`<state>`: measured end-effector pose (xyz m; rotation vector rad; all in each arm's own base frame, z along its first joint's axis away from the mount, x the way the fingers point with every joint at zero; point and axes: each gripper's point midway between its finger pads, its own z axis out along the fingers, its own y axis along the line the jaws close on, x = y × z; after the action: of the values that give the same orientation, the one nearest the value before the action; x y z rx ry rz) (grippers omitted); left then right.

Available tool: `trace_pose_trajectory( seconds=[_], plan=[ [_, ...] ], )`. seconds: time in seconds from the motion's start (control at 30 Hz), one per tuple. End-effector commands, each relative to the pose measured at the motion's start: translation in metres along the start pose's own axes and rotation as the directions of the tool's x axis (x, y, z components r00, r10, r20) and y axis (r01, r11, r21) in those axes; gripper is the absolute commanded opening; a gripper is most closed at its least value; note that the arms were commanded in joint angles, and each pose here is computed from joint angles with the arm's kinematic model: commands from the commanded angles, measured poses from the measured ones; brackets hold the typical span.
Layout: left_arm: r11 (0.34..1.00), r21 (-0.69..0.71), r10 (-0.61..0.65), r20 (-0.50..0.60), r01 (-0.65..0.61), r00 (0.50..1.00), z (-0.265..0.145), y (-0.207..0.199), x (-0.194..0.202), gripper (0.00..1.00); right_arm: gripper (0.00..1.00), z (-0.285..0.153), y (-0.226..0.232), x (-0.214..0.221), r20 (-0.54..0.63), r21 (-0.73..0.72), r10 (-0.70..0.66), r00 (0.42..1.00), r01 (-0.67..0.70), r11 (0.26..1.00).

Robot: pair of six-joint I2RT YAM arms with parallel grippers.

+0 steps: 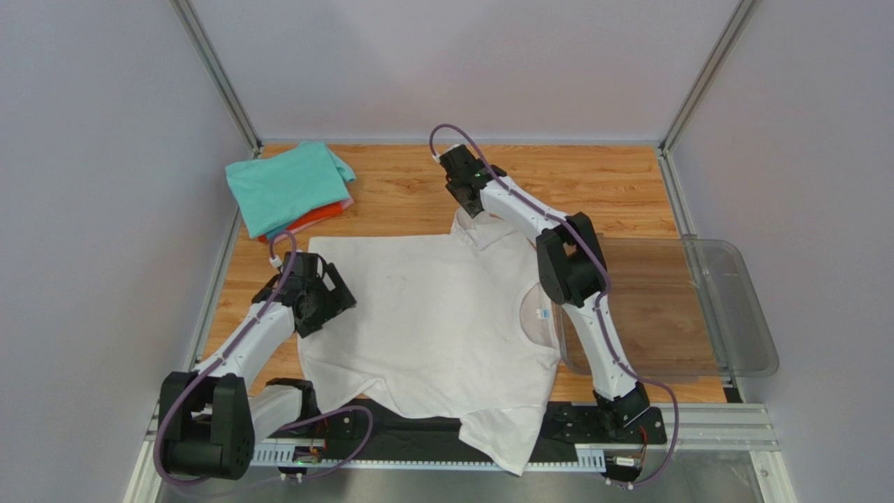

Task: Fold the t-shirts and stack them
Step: Flatten the tshirt out

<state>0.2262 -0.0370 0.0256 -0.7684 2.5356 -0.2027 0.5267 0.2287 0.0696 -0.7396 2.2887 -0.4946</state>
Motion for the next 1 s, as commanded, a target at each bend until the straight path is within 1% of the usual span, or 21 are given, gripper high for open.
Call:
trace_pose_trajectory(
  seconds=[0.0,0.03,0.07,0.1,0.13,0.2,0.33,0.4,0.6,0.87,0.97],
  plan=[
    [1.0,-0.029,0.011,-0.03,-0.012,0.999,0.005,0.008,0.008,1.0,0.61,-0.05,-0.003,-0.006,0.046,-0.131,0.067,0.997,-0.061,0.99],
    [0.999,-0.03,0.01,-0.031,-0.011,0.999,0.006,0.008,0.009,1.0,0.64,-0.07,-0.007,-0.01,0.067,-0.167,0.122,0.99,-0.11,0.98],
    [0.999,-0.03,0.01,-0.033,-0.011,0.999,0.006,0.008,0.009,1.0,0.65,-0.078,0.001,-0.008,0.067,-0.22,0.14,0.988,-0.123,0.968],
    [0.999,-0.03,0.01,-0.033,-0.011,0.999,0.006,0.008,0.009,1.0,0.65,-0.083,0.003,-0.004,0.062,-0.24,0.159,0.985,-0.14,0.961],
    [1.0,-0.03,0.01,-0.035,-0.011,0.999,0.006,0.008,0.009,1.0,0.65,-0.083,0.01,0.01,0.026,-0.256,0.172,0.985,-0.16,0.953],
    [1.0,-0.028,0.01,-0.039,-0.011,0.999,0.007,0.008,0.01,1.0,0.65,-0.09,0.012,0.014,0.018,-0.276,0.196,0.98,-0.184,0.943],
    [1.0,-0.027,0.007,-0.037,-0.008,0.999,0.007,0.007,0.009,1.0,0.65,-0.083,0.027,0.029,-0.032,-0.303,0.194,0.98,-0.195,0.933],
    [1.0,-0.027,0.007,-0.037,-0.008,0.999,0.007,0.007,0.01,1.0,0.65,-0.072,0.036,0.038,-0.067,-0.305,0.18,0.981,-0.191,0.933],
    [1.0,-0.027,0.007,-0.035,-0.008,0.999,0.007,0.008,0.009,1.0,0.64,-0.056,0.038,0.038,-0.087,-0.27,0.18,0.98,-0.197,0.943],
    [0.999,-0.035,0.007,-0.037,-0.008,0.999,0.008,0.008,0.009,1.0,0.62,-0.03,0.044,0.051,-0.146,-0.229,0.167,0.975,-0.197,0.953],
    [0.999,-0.038,0.005,-0.041,-0.007,0.999,0.009,0.008,0.009,1.0,0.46,-0.025,0.034,0.052,-0.147,-0.188,0.183,0.972,-0.209,0.96]
  ],
)
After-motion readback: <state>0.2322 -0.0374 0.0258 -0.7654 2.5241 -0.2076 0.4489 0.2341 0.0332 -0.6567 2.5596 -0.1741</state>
